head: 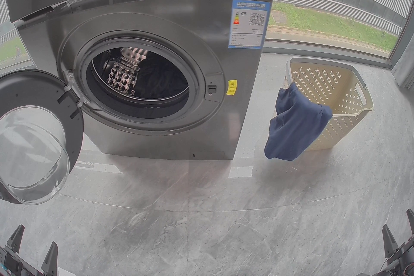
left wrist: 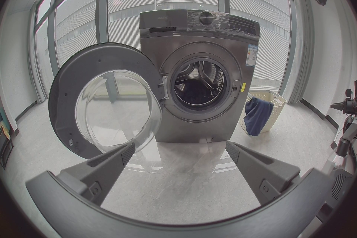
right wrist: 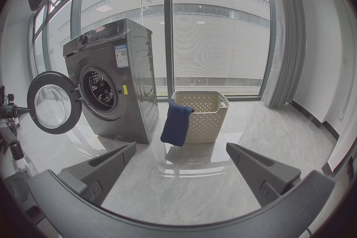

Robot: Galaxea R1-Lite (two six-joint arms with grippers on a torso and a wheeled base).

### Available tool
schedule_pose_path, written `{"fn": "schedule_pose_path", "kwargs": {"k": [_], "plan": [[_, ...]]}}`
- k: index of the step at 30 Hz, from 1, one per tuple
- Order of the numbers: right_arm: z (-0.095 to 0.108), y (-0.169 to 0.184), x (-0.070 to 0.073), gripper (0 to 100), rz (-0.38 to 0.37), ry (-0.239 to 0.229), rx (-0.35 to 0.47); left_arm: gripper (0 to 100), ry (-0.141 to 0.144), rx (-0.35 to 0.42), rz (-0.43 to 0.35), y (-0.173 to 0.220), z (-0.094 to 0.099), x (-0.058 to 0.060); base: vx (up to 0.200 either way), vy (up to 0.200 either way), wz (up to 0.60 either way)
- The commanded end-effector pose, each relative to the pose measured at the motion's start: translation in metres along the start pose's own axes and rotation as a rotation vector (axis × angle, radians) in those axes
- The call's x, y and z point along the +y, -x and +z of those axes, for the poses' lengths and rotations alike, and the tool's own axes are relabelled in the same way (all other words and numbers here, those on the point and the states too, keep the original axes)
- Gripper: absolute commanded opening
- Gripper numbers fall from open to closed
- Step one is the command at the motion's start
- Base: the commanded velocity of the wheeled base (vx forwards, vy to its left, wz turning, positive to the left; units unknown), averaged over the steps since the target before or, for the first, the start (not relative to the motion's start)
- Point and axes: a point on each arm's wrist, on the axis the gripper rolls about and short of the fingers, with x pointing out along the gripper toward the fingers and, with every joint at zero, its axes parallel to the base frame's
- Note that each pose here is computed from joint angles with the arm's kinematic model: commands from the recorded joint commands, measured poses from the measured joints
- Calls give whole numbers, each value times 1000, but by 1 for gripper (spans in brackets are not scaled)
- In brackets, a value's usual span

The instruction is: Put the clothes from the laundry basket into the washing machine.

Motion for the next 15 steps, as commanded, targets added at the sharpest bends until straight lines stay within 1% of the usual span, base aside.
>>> {"fn": "schedule_pose_path", "kwargs": {"k": [1,7,15], "plan": [[-5,-1,0,100,1,0,17,100,5,-1,0,0,-2,0,0,-200,0],[-4,-1,0,100,1,0,15,100,7,-3,0,0,-2,0,0,0,0],[-4,-1,0,100,1,0,15,100,4,-3,-1,0,-2,0,0,-200,0]]}}
